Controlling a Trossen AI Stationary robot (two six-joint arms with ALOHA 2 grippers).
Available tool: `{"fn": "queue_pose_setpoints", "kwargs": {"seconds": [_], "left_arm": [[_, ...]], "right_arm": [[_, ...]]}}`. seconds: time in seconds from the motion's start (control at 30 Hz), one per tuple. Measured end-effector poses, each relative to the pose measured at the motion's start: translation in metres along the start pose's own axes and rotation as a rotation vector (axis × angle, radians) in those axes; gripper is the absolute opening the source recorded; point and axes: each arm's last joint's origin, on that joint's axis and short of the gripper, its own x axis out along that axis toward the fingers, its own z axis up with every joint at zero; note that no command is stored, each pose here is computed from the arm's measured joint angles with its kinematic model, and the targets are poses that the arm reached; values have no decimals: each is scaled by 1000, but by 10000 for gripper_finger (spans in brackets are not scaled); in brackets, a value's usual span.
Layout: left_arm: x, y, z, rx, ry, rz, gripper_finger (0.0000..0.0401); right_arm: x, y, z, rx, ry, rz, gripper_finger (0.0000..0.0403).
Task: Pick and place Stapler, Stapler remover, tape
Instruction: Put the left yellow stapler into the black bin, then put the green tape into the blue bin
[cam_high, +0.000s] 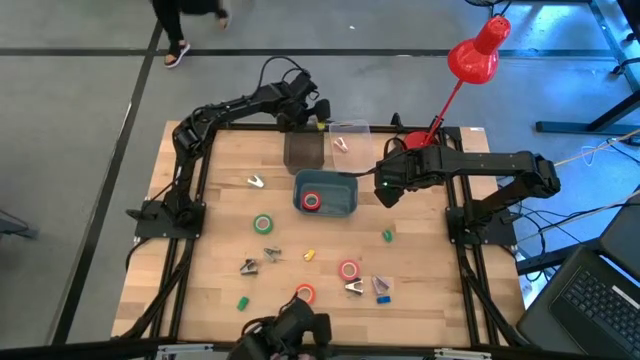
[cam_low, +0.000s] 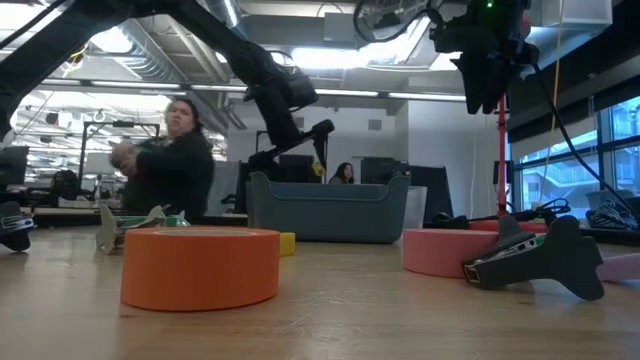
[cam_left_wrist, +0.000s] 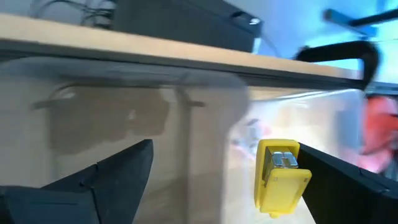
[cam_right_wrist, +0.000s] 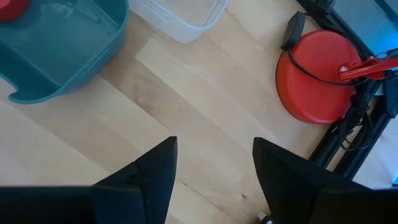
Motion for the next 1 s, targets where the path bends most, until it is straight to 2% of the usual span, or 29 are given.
{"fn": "queue_pose_setpoints", "kwargs": {"seconds": [0.13, 0.23, 0.73, 0.83, 1.0], "left_arm": [[0, 10, -7, -19, -18, 161, 363], [-1, 14, -10, -38, -25, 229, 363], [-1, 15, -12, -22, -14, 241, 363], [-3, 14, -13, 91, 22, 222, 363], [-24, -2, -34, 464, 14, 214, 363]], "right_arm": [[0, 0, 0, 0, 12, 12, 214], [0, 0, 0, 0, 12, 12, 214], [0, 3, 2, -10, 1, 46, 214], [0, 3, 2, -10, 1, 46, 214], [0, 3, 2, -10, 0, 44, 214]]}}
